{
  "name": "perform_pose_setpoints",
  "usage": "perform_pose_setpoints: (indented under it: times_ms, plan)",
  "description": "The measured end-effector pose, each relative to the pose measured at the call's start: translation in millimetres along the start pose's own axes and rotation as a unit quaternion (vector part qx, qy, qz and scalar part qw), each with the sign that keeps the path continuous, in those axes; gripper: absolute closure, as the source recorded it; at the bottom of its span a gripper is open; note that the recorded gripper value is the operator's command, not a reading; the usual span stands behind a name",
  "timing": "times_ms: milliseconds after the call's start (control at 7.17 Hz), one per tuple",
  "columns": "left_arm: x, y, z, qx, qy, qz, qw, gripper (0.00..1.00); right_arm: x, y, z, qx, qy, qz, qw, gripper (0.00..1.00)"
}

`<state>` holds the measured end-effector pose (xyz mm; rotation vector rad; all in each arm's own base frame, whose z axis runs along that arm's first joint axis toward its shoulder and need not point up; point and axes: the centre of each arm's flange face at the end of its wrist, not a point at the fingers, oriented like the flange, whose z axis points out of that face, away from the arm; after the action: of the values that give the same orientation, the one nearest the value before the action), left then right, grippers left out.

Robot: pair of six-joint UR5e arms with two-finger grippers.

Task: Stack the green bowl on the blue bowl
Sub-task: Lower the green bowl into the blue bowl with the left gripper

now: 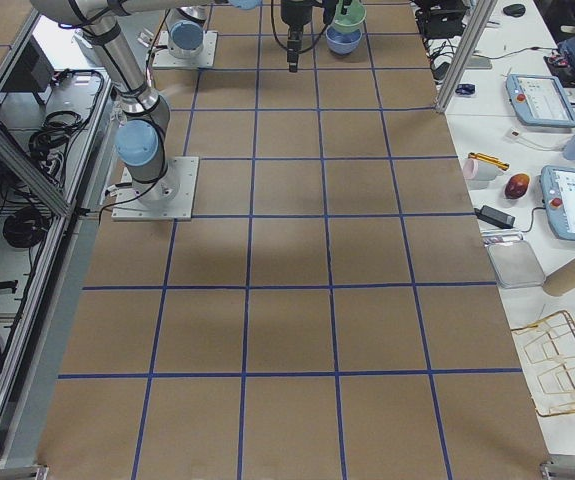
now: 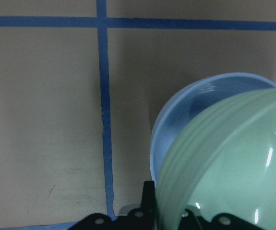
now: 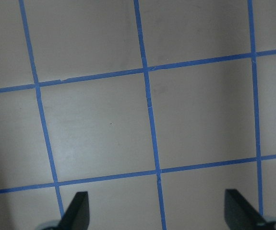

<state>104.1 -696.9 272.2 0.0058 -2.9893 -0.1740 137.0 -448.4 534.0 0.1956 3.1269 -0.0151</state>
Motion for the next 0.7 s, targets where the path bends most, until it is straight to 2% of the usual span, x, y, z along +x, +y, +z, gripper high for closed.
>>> perform_pose_setpoints:
  times_ms: [698]
  plan:
    - [0.1, -0.1, 5.5, -0.002, 0.006, -0.007, 1.0000, 1.00, 0.0, 0.0, 0.0, 0.000, 0.000, 0.000, 1.0000, 0.00]
